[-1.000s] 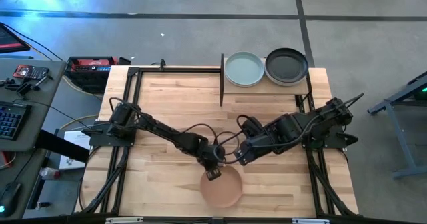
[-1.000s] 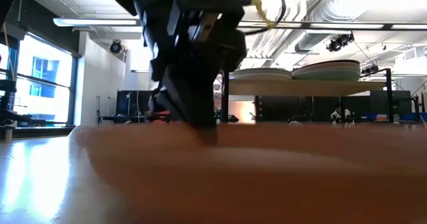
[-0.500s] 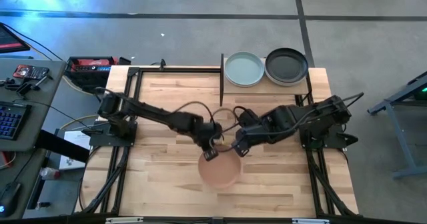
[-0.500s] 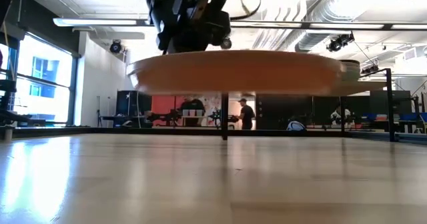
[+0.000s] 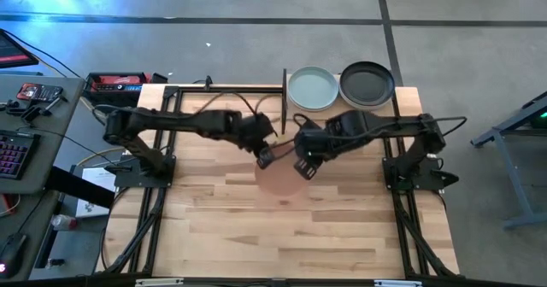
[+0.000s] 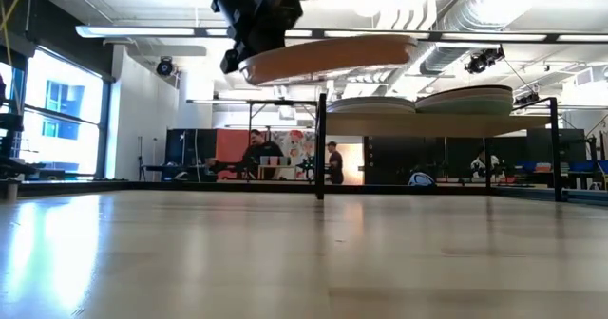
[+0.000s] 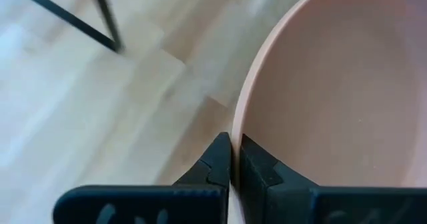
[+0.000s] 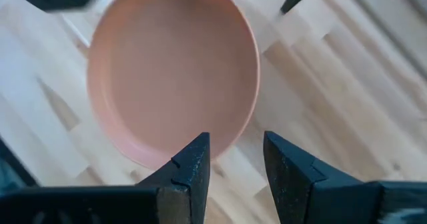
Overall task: Place and stack plates onto a shelf
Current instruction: Stack the light orange plate on top of the blue plate on the shelf
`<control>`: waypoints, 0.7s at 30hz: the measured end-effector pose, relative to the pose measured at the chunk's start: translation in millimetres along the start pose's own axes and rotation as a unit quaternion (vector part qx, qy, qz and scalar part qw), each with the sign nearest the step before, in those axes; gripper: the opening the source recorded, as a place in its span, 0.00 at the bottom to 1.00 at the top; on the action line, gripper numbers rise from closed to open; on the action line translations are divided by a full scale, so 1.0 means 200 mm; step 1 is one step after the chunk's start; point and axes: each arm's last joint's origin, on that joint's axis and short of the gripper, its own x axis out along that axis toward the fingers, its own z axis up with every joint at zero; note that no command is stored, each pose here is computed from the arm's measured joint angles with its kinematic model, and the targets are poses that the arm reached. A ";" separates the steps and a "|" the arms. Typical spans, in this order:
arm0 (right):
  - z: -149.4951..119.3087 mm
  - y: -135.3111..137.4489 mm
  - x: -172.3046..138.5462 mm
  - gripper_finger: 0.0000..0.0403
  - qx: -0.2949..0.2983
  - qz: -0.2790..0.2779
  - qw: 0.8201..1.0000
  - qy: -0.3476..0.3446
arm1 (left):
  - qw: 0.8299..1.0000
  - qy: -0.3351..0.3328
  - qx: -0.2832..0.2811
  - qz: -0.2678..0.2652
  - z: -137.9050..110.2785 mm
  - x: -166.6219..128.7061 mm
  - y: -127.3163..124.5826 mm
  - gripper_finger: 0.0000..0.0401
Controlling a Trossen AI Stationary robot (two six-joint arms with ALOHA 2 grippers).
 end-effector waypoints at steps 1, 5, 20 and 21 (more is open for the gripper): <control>0.02 -0.02 0.00 0.29 -0.004 -0.003 1.000 -0.001 | 1.000 -0.008 -0.002 0.003 0.01 -0.02 0.02 0.00; 0.09 -0.09 0.02 0.29 -0.014 -0.014 1.000 -0.004 | 0.999 -0.043 -0.008 0.015 0.05 -0.12 0.09 0.00; 0.28 -0.33 0.06 0.29 -0.007 -0.043 0.999 -0.013 | 0.990 -0.134 -0.020 0.034 0.15 -0.28 0.22 0.00; 0.29 -0.34 0.06 0.29 -0.005 -0.044 0.999 -0.013 | 0.990 -0.138 -0.021 0.034 0.16 -0.28 0.22 0.00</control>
